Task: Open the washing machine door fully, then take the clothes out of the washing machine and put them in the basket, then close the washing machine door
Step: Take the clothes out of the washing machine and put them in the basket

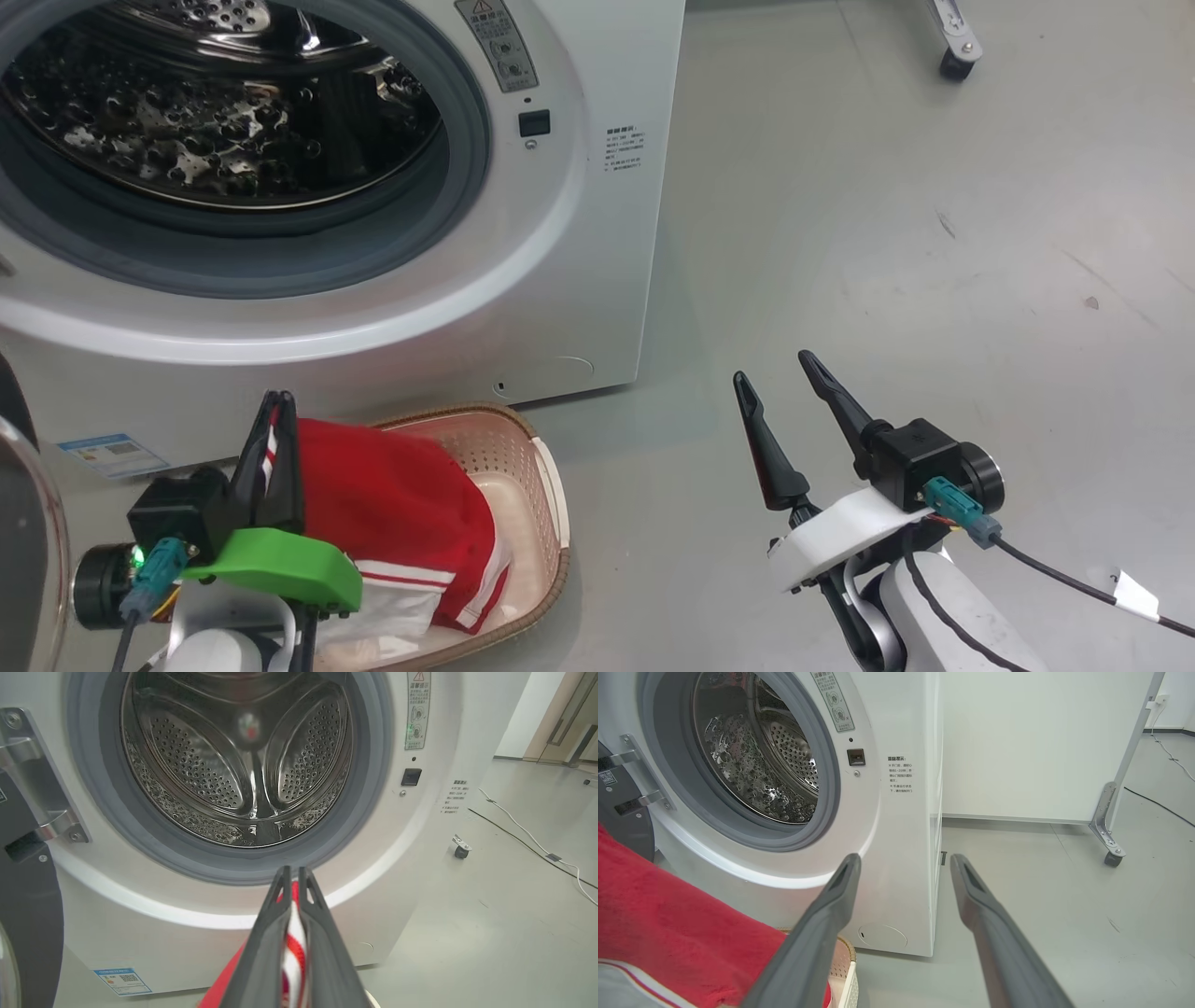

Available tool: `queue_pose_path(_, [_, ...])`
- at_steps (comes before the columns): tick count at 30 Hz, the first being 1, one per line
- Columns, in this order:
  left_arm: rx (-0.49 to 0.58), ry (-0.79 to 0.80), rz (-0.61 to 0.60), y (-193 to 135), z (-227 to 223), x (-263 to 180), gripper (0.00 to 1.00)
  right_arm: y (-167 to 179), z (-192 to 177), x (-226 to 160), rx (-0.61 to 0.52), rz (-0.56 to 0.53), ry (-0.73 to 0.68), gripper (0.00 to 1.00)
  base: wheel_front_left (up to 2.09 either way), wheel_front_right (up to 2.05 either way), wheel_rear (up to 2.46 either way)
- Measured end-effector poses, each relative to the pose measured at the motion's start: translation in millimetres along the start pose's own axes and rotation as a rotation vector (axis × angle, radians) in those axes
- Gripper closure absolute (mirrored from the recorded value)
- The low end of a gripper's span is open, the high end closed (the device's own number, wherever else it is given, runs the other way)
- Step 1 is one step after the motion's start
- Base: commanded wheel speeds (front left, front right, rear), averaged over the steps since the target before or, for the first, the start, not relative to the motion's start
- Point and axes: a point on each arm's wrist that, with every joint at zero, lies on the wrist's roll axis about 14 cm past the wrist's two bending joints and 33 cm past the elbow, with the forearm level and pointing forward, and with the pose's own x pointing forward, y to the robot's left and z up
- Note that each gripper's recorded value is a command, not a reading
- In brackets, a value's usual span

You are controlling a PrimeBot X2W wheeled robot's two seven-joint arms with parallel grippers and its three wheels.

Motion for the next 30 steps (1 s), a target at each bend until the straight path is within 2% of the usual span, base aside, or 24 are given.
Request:
queue_pose_path(4, [-0.008,0.07,-0.001,1,-26,3,1.0,-3,-6,3,0.005,-0.006,0.017,0.0,0.0,0.0,0.0])
queue_pose_path(13, [0.004,0.238,-0.102,-17,-89,25,1.0,-17,-11,25,-0.002,-0.025,0.023,0.0,0.0,0.0,0.0])
queue_pose_path(20, [0.046,0.352,-0.12,-5,-134,43,1.0,-25,-18,45,-0.002,-0.027,0.029,0.0,0.0,0.0,0.0])
queue_pose_path(30, [0.03,0.531,-0.091,9,-204,51,1.0,-33,-39,67,0.006,-0.024,0.067,0.0,0.0,0.0,0.0])
